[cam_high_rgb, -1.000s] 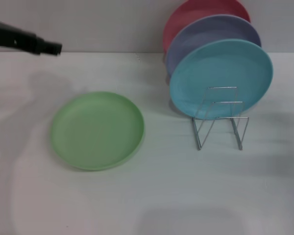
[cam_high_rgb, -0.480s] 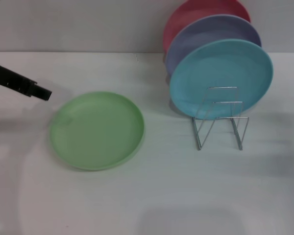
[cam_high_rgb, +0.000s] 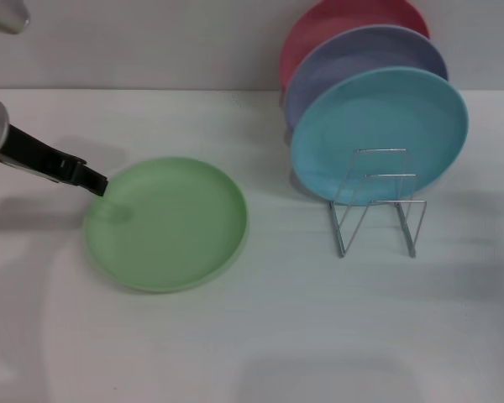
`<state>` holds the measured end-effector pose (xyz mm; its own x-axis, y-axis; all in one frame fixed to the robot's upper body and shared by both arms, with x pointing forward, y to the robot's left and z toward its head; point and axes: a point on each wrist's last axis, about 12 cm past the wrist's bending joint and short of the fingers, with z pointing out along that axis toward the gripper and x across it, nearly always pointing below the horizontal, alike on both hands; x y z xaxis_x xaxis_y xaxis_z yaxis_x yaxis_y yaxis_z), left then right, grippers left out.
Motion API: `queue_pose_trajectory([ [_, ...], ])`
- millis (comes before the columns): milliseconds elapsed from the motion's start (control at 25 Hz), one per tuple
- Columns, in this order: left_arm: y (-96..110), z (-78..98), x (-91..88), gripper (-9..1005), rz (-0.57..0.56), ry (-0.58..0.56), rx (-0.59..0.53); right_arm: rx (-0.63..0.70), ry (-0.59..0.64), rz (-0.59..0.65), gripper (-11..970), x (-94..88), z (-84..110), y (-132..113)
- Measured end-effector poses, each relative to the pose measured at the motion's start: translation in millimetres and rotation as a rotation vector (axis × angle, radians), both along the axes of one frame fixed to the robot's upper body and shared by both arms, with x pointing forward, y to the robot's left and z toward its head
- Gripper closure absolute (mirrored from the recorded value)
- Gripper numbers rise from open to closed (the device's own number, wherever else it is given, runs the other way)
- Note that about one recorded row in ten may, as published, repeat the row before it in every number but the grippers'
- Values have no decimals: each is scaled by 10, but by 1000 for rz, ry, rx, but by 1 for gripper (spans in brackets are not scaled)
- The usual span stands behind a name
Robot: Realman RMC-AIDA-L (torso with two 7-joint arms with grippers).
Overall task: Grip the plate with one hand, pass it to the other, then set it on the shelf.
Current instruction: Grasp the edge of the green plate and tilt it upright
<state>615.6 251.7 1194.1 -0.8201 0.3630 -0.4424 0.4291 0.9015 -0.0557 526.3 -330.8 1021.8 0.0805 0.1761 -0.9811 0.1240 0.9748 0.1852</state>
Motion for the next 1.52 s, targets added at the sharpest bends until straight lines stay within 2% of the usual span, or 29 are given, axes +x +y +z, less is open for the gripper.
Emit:
queue_pose_trajectory([
  [240, 1, -176, 109, 329, 101, 9, -59, -3, 1, 4, 349, 1, -1, 5],
  [440, 23, -269, 117, 335, 149, 31, -83, -5, 3, 4, 349, 0, -3, 3],
  [920, 77, -361, 101, 348, 184, 63, -99, -18, 12, 7, 349, 32, 1, 11],
  [1240, 59, -527, 91, 357, 189, 101, -99, -22, 12, 15, 349, 40, 4, 23],
  [1520, 64, -577, 93, 365, 194, 104, -97, -22, 12, 17, 348, 48, 7, 29],
])
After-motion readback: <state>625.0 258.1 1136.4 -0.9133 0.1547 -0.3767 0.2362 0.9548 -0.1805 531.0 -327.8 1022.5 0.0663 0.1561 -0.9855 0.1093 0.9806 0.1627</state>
